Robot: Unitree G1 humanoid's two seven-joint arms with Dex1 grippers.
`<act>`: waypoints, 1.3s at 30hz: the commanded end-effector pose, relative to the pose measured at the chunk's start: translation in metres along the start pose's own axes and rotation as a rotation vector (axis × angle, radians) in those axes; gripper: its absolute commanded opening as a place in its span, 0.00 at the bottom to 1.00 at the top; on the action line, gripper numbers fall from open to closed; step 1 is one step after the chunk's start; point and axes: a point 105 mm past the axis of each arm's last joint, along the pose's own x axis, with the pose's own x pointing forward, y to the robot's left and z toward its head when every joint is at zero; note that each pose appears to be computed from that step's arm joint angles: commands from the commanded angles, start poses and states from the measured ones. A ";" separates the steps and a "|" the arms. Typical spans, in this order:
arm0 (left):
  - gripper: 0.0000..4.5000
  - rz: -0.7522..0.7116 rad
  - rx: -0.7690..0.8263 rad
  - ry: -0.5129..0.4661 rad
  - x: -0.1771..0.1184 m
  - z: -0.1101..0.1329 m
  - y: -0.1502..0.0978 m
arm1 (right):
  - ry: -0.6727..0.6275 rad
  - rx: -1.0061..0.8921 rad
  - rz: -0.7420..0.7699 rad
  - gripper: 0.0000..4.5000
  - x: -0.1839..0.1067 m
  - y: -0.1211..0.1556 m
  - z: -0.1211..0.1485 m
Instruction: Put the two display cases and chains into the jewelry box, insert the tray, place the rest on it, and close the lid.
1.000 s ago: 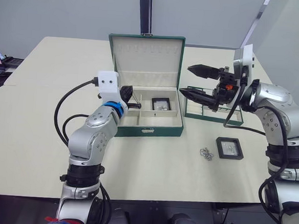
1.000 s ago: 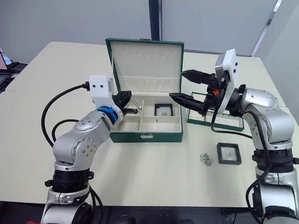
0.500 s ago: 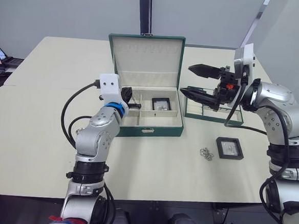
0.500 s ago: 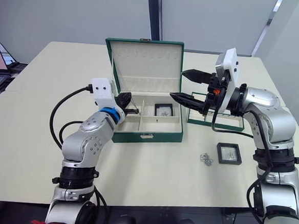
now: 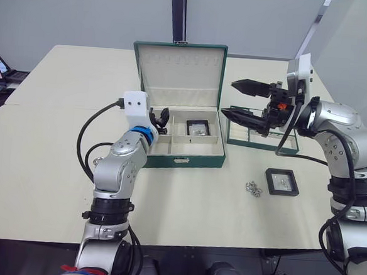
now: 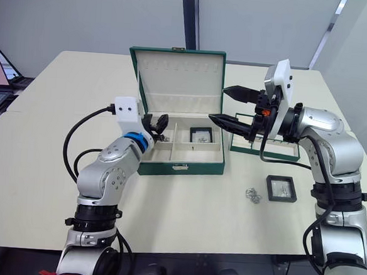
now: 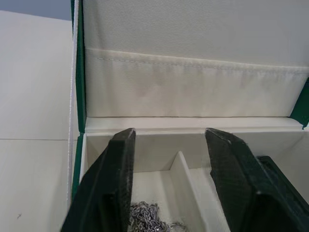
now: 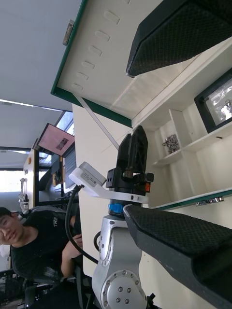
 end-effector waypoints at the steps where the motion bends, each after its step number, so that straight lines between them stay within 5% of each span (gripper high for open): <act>1: 0.83 -0.036 0.005 -0.064 0.000 0.018 -0.009 | -0.030 -0.064 -0.006 1.00 -0.004 0.000 0.016; 4: 1.00 -0.048 0.000 -0.061 0.001 0.017 -0.012 | -0.030 -0.064 -0.007 1.00 -0.003 0.000 0.016; 11: 1.00 -0.129 0.000 -0.077 -0.002 0.023 -0.022 | -0.032 -0.062 -0.013 1.00 -0.006 0.000 0.016; 19: 1.00 -0.480 0.123 -0.065 -0.038 0.034 -0.033 | 0.030 -0.037 -0.086 1.00 -0.035 -0.005 0.000; 28: 1.00 -0.507 0.339 0.127 -0.111 0.040 0.069 | 0.188 0.027 -0.240 1.00 -0.102 -0.009 -0.041; 35: 1.00 -0.324 0.414 0.234 -0.143 0.047 0.148 | 0.310 0.094 -0.347 1.00 -0.151 -0.009 -0.072; 39: 1.00 -0.266 0.436 0.255 -0.153 0.050 0.173 | 0.358 0.119 -0.389 1.00 -0.169 -0.009 -0.089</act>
